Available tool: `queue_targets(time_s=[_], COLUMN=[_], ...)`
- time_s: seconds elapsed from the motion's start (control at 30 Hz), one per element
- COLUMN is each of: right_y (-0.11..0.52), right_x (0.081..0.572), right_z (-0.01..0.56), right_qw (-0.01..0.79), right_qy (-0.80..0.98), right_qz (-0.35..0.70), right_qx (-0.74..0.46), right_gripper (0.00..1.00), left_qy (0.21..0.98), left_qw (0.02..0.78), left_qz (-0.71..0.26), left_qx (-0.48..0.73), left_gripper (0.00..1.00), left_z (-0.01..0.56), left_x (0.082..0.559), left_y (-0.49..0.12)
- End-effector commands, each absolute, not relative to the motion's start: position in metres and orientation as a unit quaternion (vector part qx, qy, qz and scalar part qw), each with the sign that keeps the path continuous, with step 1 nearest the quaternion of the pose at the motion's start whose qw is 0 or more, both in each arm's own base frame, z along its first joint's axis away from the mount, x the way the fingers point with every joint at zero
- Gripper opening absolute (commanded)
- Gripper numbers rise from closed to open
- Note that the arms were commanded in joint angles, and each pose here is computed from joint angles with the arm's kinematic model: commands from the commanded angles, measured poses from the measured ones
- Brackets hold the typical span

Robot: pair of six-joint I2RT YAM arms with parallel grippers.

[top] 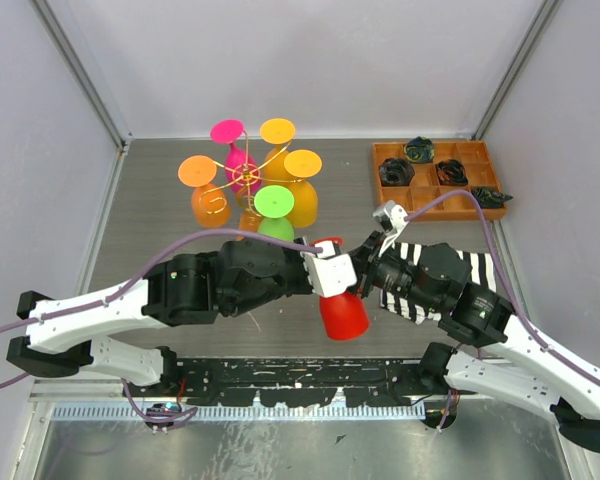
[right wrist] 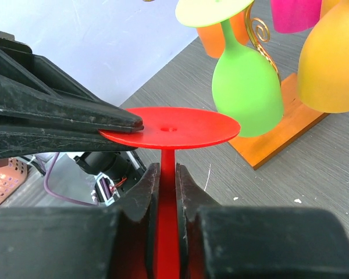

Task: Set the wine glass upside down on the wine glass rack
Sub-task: Pick up the wine glass at the center of the board, then adjust the wine rack at the center of the board.

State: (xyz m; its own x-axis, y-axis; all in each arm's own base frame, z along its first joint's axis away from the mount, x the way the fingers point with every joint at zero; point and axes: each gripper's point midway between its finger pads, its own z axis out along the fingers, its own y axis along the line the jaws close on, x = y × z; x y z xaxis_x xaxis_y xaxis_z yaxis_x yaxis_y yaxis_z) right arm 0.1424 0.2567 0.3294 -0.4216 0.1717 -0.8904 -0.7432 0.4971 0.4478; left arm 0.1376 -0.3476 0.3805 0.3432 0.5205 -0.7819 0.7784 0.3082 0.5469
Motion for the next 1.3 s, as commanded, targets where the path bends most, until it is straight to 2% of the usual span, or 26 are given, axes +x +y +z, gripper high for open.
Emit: queue_targets(time_s=[0.0,0.07,0.13,0.27,0.43,0.53,0.87,1.07,1.27], right_y=[0.252,0.250,0.250,0.246,0.243,0.242,0.245,0.247,0.249], right_x=[0.143,0.143,0.144,0.147,0.147,0.148,0.144,0.144,0.141], right_z=[0.319,0.319,0.317,0.322,0.326,0.321,0.315,0.308,0.306], right_qw=[0.494,0.497,0.498,0.506,0.511,0.510,0.497,0.490,0.484], right_qy=[0.719,0.718,0.719,0.720,0.719,0.722,0.726,0.731,0.731], right_qz=[0.452,0.451,0.449,0.441,0.436,0.432,0.438,0.438,0.443], right_qx=[-0.189,-0.184,-0.183,-0.179,-0.180,-0.179,-0.185,-0.185,-0.189], right_gripper=[0.01,0.01,0.01,0.01,0.01,0.01,0.01,0.01,0.01], left_qy=[0.563,0.565,0.565,0.563,0.587,0.622,0.723,0.761,0.766], left_qw=[0.636,0.637,0.640,0.654,0.675,0.667,0.621,0.580,0.550], left_qz=[-0.142,-0.147,-0.159,-0.167,-0.124,-0.088,-0.112,-0.159,-0.213], left_qx=[0.510,0.503,0.496,0.477,0.430,0.401,0.280,0.244,0.257], left_gripper=[0.21,0.38,0.47,0.54,0.62,0.63,0.64,0.63,0.64], left_z=[0.421,0.422,0.428,0.444,0.456,0.454,0.444,0.415,0.401], left_x=[0.142,0.142,0.140,0.141,0.163,0.187,0.268,0.307,0.324], left_y=[-0.343,-0.341,-0.338,-0.331,-0.309,-0.293,-0.232,-0.220,-0.224])
